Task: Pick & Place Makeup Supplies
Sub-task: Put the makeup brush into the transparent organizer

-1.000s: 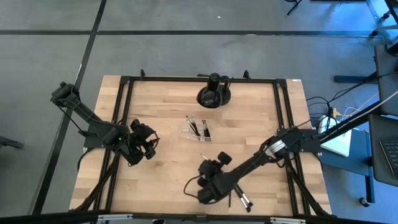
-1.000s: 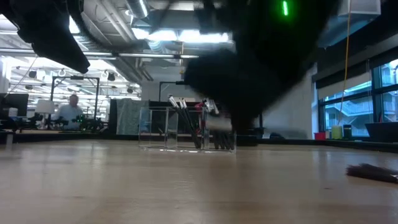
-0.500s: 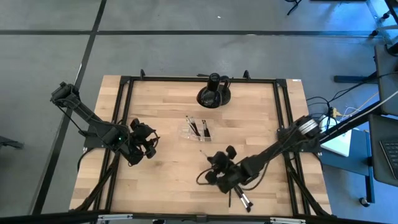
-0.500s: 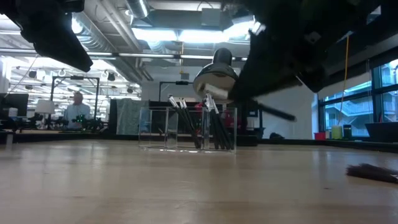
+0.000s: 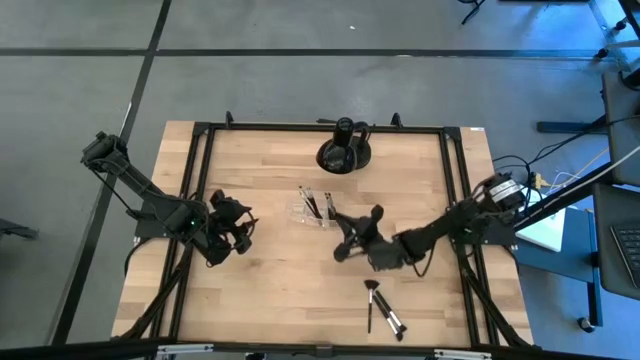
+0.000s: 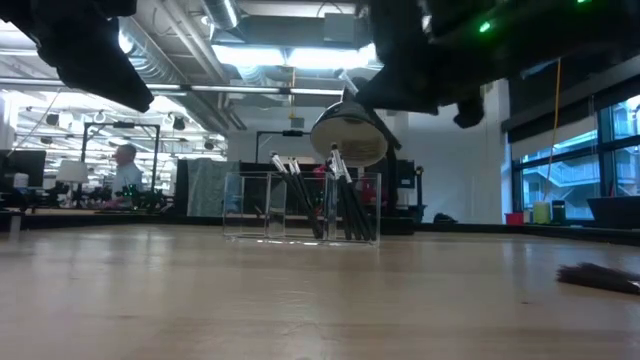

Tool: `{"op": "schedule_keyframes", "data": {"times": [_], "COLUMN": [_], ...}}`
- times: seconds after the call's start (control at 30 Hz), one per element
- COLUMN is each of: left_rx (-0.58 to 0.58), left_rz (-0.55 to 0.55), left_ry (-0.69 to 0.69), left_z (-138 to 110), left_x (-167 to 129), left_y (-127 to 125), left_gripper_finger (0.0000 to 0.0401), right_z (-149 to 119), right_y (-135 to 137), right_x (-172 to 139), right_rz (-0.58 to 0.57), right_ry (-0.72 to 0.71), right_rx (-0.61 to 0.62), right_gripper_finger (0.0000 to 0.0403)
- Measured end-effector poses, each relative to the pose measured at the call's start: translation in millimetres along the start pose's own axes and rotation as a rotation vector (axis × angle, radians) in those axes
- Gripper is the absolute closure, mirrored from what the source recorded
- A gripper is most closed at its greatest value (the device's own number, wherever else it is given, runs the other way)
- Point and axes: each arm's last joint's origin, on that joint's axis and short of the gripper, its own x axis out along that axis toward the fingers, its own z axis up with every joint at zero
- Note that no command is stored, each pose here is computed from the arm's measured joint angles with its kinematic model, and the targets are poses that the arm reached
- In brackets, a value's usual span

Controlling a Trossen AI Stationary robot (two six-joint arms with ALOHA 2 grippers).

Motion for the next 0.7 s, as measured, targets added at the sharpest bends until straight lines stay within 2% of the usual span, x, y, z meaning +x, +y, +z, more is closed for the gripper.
{"op": "schedule_keyframes", "data": {"times": [0.33,0.7], "left_rx": [-0.002,0.006], "left_rz": [0.009,0.006], "left_ry": [0.005,0.010], "left_z": [2.0,1.8], "left_x": [2.5,2.6], "left_y": [1.0,0.9], "left_gripper_finger": [0.0221,0.0221], "right_z": [11.7,10.1], "right_y": [-27.2,-30.7], "right_x": [46.0,53.7], "right_rz": [0.001,0.015], "right_ry": [-0.023,-0.017], "right_rx": [-0.013,-0.075], "right_gripper_finger": [0.0367,0.0367]}}
